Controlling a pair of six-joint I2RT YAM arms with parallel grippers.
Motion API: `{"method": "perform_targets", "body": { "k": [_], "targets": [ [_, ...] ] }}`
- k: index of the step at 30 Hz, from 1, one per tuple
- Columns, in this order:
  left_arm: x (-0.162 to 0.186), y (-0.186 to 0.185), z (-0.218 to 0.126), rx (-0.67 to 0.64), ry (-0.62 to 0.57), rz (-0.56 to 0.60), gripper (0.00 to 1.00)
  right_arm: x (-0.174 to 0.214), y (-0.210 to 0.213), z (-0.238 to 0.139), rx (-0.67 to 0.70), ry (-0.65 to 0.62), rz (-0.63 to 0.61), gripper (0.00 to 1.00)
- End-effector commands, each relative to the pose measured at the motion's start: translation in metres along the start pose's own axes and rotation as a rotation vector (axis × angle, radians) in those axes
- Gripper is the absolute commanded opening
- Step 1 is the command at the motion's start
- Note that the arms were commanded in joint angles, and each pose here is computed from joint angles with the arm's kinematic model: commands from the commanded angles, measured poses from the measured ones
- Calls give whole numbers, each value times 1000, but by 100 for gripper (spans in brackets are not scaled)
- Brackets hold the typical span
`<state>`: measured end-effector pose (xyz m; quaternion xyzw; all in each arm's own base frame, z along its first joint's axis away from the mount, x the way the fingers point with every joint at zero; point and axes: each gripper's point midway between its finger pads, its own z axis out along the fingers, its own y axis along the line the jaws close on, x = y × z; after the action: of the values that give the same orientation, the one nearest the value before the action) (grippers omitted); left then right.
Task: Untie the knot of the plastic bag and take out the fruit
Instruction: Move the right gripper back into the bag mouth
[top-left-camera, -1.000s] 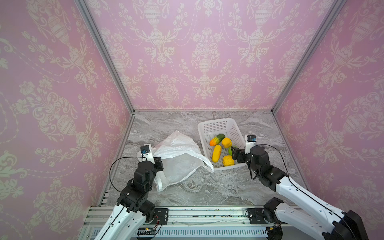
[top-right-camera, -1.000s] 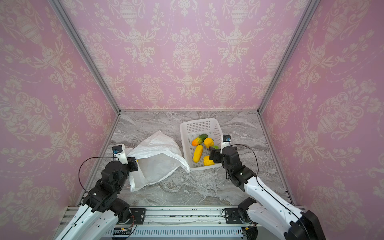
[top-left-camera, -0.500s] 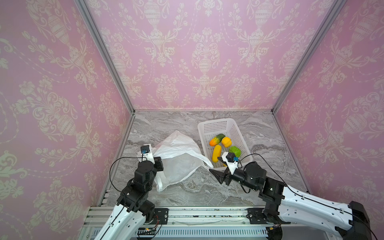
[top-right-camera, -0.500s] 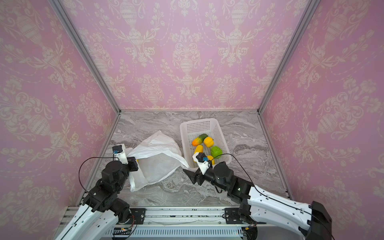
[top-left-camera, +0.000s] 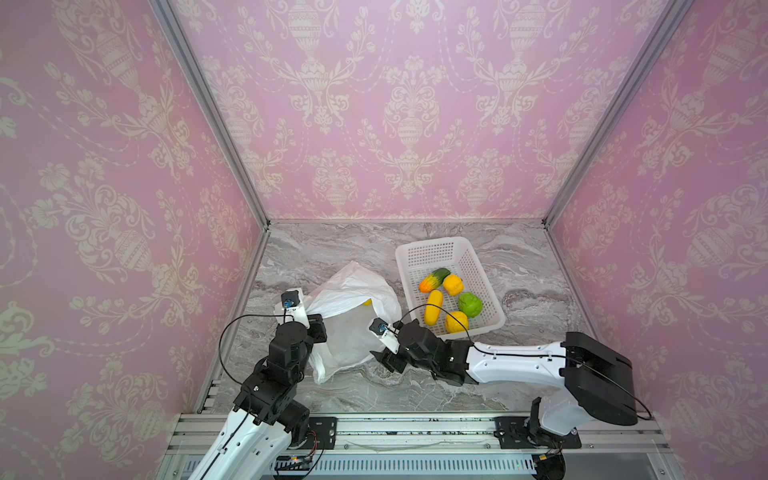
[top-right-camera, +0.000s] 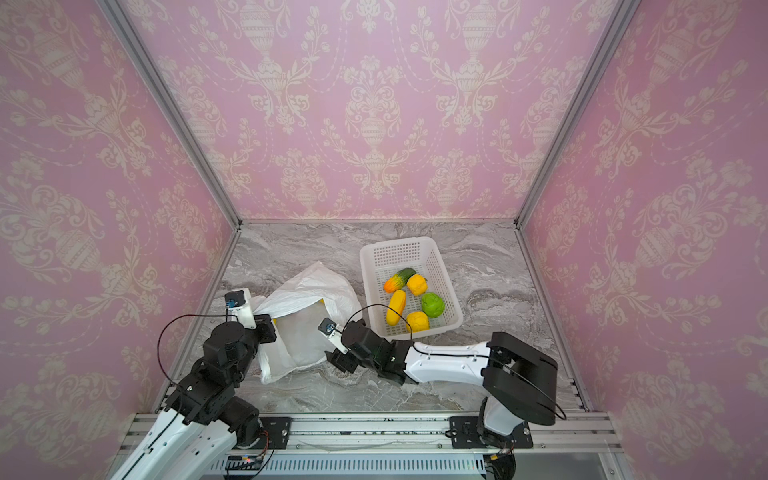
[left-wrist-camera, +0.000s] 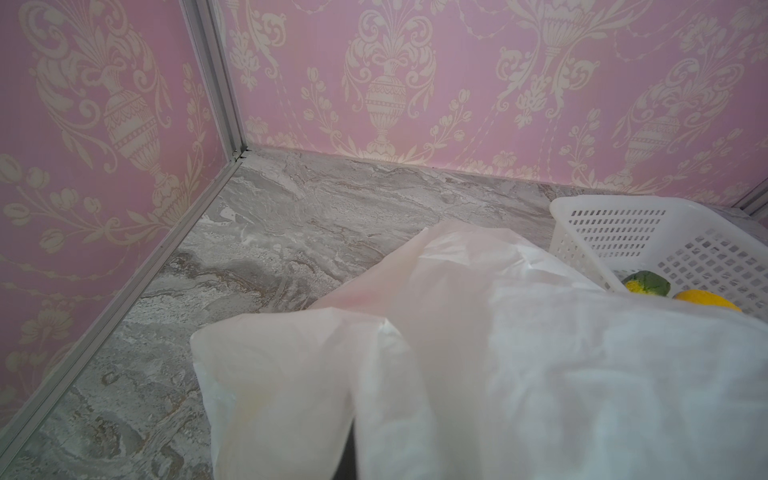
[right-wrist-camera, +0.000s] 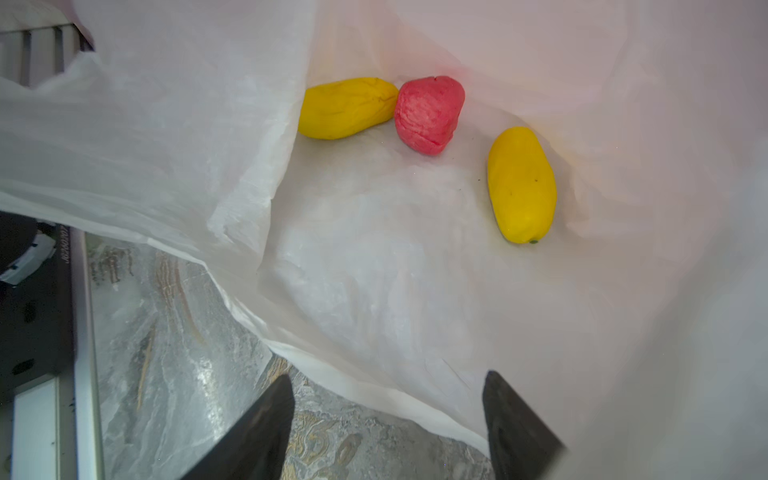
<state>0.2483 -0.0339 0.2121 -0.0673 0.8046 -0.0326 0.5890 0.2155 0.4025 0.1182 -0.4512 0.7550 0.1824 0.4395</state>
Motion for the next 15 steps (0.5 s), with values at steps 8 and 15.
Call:
{"method": "perform_targets", "body": {
  "k": [8, 15],
  "targets": [
    [1, -2, 0, 16, 0, -15, 0, -23, 5, 74, 46, 59, 24, 70],
    [1, -4, 0, 25, -1, -16, 0, -25, -4, 116, 95, 111, 32, 69]
  ]
}}
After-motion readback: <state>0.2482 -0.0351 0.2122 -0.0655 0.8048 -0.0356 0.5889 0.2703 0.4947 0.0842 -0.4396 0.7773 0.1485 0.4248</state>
